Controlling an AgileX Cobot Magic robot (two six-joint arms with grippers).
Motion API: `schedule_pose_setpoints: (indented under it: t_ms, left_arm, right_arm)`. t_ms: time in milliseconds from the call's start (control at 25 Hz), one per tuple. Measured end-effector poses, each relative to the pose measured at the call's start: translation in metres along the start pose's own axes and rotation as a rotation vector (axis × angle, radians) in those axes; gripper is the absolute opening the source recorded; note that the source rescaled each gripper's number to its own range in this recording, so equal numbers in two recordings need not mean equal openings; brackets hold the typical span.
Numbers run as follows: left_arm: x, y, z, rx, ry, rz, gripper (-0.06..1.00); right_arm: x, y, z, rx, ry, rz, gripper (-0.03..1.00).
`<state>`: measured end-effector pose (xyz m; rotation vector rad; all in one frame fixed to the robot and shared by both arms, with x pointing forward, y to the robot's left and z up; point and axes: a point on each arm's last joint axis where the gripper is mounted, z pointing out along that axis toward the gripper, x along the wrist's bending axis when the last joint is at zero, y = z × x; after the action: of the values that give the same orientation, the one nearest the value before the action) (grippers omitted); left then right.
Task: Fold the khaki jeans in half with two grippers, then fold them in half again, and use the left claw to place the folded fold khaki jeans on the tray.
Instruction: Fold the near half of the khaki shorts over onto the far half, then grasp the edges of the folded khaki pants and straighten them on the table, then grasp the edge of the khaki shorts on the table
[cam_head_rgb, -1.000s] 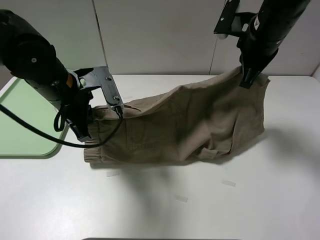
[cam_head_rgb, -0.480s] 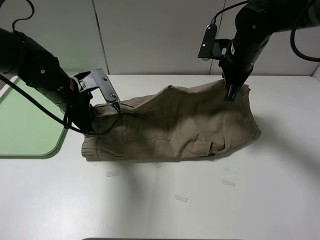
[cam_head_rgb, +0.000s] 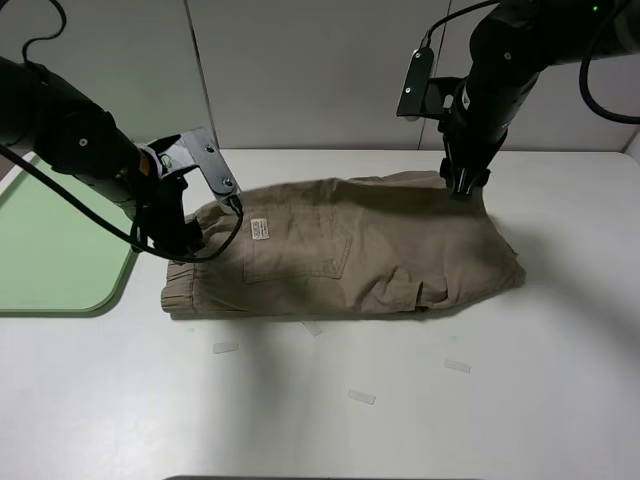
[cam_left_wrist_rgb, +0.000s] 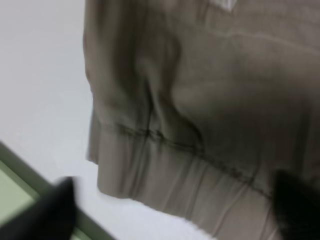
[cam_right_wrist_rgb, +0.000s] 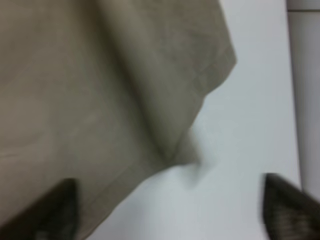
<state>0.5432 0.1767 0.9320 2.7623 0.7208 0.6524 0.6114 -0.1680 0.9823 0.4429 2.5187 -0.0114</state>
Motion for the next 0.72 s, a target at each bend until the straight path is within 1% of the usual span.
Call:
schedule_pose_setpoints:
  t_ms: [40, 120, 280, 400, 520, 720]
  left_arm:
    - [0.0, 0.001, 0.0, -0.008, 0.003, 0.0, 0.89]
    - [0.001, 0.002, 0.0, -0.022, 0.008, 0.0, 0.95]
    - [0.002, 0.004, 0.0, -0.044, 0.017, 0.001, 0.99]
    - [0.002, 0.005, -0.001, -0.052, 0.016, -0.013, 1.0]
    - [0.003, 0.003, -0.008, -0.009, 0.005, -0.038, 1.0]
    - [0.014, 0.002, -0.044, 0.145, -0.027, -0.185, 1.0]
  right_arm:
    - [-0.001, 0.0, 0.0, -0.002, -0.01, 0.003, 0.91]
    - [-0.003, 0.001, 0.0, -0.01, -0.025, 0.018, 0.97]
    - [-0.003, 0.002, 0.0, -0.016, -0.027, 0.042, 1.0]
    - [-0.001, 0.002, -0.001, -0.024, -0.008, 0.073, 1.0]
    - [0.002, 0.003, -0.004, -0.038, 0.042, 0.146, 1.0]
    - [0.003, 0.002, -0.028, -0.065, 0.122, 0.307, 1.0]
